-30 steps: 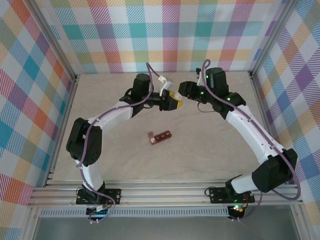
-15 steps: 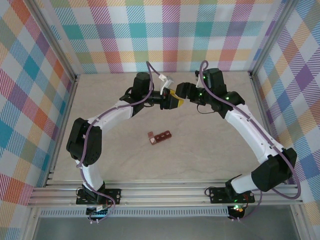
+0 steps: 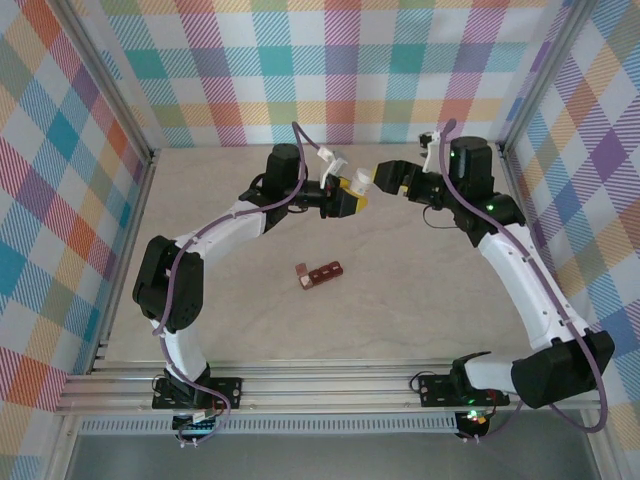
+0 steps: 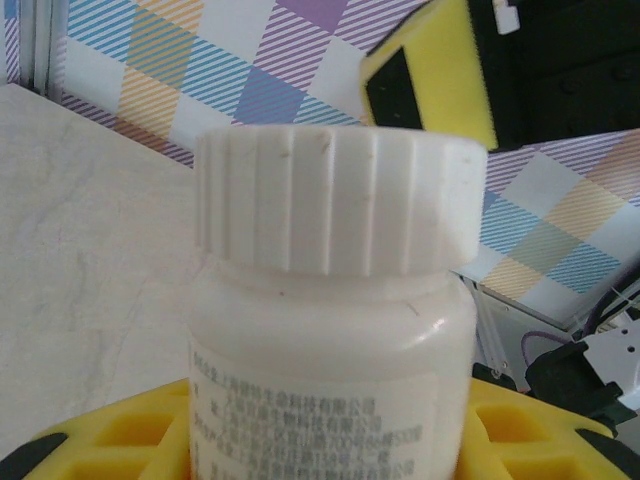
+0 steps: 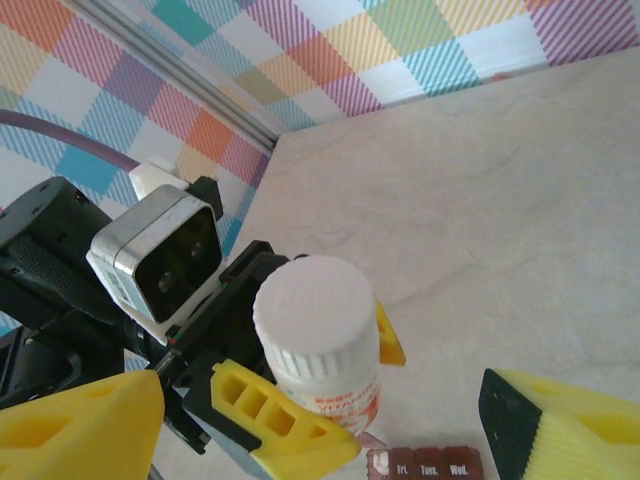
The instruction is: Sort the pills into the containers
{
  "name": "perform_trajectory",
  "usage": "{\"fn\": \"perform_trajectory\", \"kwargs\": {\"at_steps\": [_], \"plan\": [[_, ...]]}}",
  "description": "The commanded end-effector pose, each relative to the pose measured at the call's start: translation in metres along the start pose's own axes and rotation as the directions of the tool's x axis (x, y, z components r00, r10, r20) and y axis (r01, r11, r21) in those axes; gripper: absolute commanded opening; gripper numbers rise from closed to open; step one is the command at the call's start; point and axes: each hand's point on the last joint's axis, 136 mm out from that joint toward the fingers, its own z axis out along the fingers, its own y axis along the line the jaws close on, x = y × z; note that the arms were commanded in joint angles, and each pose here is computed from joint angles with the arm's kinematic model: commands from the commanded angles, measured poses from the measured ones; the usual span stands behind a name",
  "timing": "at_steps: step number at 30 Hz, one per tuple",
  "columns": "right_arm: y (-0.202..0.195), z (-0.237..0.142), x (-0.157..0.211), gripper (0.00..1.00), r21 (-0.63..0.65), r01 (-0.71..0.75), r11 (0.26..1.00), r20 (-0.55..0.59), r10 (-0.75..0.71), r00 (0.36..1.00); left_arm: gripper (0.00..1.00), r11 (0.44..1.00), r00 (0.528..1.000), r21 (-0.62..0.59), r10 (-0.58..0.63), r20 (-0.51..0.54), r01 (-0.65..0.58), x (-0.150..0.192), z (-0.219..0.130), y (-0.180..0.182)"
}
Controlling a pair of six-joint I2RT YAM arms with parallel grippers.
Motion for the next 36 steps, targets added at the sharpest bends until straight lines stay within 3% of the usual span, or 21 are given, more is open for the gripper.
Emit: {"fn": "perform_trajectory", "kwargs": {"at_steps": [1,20,28,36], "plan": [[0.014,0.010,-0.006,0.83,-0.125,0.039,0.991,-0.005,-0.040,0.999,0.00,0.997,0.997,0.021,0.069,0.038,-0.070,-0.017,-0.005,-0.009],[0.015,0.037,-0.005,0.78,-0.222,-0.027,0.975,-0.079,0.010,0.997,0.00,0.997,0.997,0.030,0.064,0.038,-0.066,-0.016,-0.004,-0.010],[0.017,0.043,0.000,0.66,-0.239,-0.037,0.970,-0.103,0.012,0.995,0.00,0.998,0.997,0.030,0.060,0.037,-0.061,-0.016,-0.003,-0.009],[0.016,0.046,0.010,0.47,-0.228,-0.042,0.973,-0.121,0.014,0.993,0.00,0.998,0.998,0.027,0.059,0.038,-0.060,-0.016,-0.003,-0.008]]}}
